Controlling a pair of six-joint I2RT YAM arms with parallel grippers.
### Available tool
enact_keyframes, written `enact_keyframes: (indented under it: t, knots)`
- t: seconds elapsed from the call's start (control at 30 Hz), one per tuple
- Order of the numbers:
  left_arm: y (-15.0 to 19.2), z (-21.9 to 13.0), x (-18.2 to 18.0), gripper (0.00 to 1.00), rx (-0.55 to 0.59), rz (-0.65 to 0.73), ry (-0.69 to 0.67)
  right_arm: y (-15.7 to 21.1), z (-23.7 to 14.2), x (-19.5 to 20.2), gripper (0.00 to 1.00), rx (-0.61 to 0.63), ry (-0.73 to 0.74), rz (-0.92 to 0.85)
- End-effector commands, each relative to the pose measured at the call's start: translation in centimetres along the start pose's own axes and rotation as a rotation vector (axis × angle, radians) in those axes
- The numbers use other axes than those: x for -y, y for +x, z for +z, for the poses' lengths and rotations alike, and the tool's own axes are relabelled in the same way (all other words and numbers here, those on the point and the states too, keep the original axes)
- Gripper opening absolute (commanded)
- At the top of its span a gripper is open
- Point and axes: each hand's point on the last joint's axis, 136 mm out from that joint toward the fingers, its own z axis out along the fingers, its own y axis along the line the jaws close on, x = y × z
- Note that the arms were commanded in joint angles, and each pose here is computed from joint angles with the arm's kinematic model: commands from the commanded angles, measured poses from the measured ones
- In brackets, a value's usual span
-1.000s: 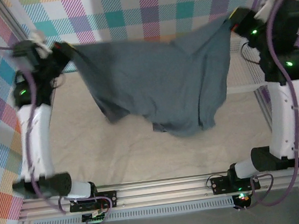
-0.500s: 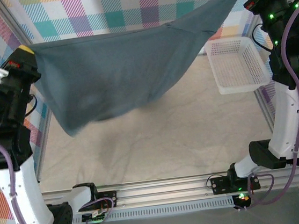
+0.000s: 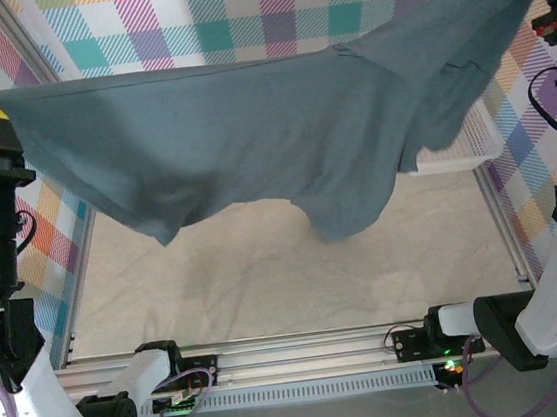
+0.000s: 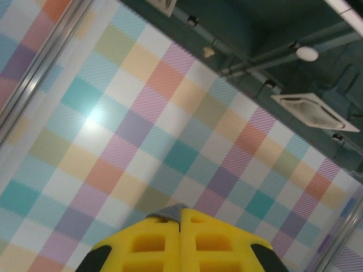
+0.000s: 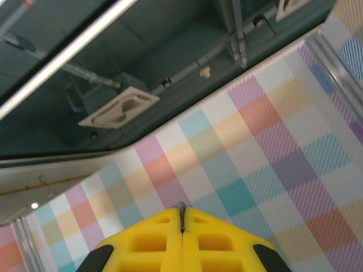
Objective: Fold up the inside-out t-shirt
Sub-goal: Flatten out the T-shirt at the center of the table.
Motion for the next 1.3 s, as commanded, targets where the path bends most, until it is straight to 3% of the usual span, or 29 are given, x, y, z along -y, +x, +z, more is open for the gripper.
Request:
enact_keyframes:
  t: [0.0,0.13,0.27,0.47,0.53,0.57,0.6,0.67,0.7,0.77,0.87,0.97,1.13,1.2,1.27]
  knots:
    - [1.9,3.9,-1.7,0.0,-0.029,0.039,-0.042,1.4,3.2,1.5,0.0,0.018,0.019,0.004]
    - [6.2,9.2,-4.1,0.0,-0.13,0.049,-0.08,7.9,8.5,4.9,0.0,-0.109,0.058,0.044]
    - [12.7,14.7,-8.3,0.0,-0.265,0.043,-0.15,17.9,13.8,8.9,0.0,-0.302,0.05,0.102]
    - [25.9,22.2,-18.4,0.0,-0.472,-0.004,-0.274,34.8,17.7,17.1,0.0,-0.583,0.118,0.198]
    - [30.9,24.7,-22.0,0.06,-0.553,-0.012,-0.28,39.6,18.4,19.5,0.0,-0.643,0.114,0.216]
    - [32.9,25.8,-23.3,0.15,-0.584,-0.008,-0.277,41.2,18.6,20.5,0.07,-0.655,0.118,0.219]
    - [34.9,26.9,-24.8,0.29,-0.617,-0.009,-0.274,42.7,18.9,21.5,0.21,-0.662,0.123,0.221]
    - [36.6,28.9,-26.5,0.45,-0.646,-0.048,-0.253,44.3,19.0,22.7,0.41,-0.674,0.127,0.222]
    - [37.1,29.4,-27.2,0.49,-0.662,-0.071,-0.251,44.7,18.8,23.0,0.48,-0.689,0.129,0.223]
    - [36.3,29.8,-26.7,0.53,-0.674,-0.085,-0.237,44.9,17.9,23.2,0.5,-0.739,0.145,0.207]
    - [35.6,28.0,-25.4,0.56,-0.722,-0.109,-0.257,45.3,14.9,22.4,0.54,-0.878,0.172,0.216]
    - [37.3,23.5,-23.9,0.55,-0.834,-0.171,-0.317,46.6,9.7,21.6,0.57,-1.089,0.234,0.284]
    - [44.4,12.7,-19.7,0.5,-1.055,-0.214,-0.353,49.6,-1.9,20.7,0.58,-1.419,0.326,0.312]
    - [47.9,8.3,-18.4,0.43,-1.16,-0.206,-0.364,50.9,-7.1,21.4,0.57,-1.487,0.369,0.316]
    - [51.6,4.0,-17.3,0.37,-1.261,-0.199,-0.376,51.9,-12.1,22.6,0.5,-1.502,0.431,0.328]
